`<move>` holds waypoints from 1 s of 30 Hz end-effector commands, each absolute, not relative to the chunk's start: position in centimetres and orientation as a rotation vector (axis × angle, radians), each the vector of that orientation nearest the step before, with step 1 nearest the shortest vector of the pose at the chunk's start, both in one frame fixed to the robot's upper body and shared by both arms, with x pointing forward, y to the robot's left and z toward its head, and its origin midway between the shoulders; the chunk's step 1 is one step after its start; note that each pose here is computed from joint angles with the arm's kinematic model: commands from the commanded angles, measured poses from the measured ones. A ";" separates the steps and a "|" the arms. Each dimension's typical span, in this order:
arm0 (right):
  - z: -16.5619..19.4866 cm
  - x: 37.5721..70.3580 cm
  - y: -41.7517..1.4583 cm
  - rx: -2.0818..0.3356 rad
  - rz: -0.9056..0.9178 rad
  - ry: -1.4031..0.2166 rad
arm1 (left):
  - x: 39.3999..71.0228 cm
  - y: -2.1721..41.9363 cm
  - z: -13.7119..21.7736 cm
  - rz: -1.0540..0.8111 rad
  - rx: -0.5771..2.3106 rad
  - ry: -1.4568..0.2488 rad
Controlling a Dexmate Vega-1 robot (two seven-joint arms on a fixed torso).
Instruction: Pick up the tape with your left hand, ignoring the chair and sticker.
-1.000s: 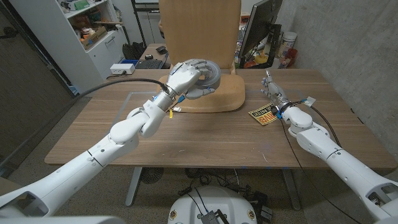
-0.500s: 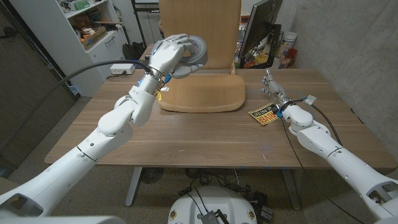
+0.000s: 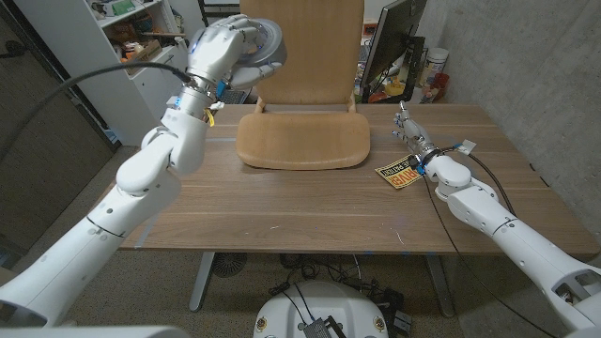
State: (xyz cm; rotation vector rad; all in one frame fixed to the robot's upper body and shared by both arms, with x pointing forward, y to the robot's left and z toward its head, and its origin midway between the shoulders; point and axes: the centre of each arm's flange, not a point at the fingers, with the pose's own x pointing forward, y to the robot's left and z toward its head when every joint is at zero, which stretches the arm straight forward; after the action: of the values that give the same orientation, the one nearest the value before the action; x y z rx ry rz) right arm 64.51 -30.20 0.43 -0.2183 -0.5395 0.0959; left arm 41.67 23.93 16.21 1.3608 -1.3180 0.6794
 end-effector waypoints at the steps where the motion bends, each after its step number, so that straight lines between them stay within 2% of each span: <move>1: 0.9 64.4 -29.6 -0.225 0.100 -0.547 | 41.1 25.5 17.1 0.670 1.311 -1.295; 30: 1.3 64.3 -29.1 -0.202 0.089 -0.564 | 42.5 24.7 16.4 0.639 1.353 -1.325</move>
State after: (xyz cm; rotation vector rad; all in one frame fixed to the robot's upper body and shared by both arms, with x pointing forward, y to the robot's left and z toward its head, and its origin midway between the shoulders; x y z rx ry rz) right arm 64.24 -29.20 0.95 -0.2019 -0.5519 0.0985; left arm 42.18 24.95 16.53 1.3462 -1.3133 0.6432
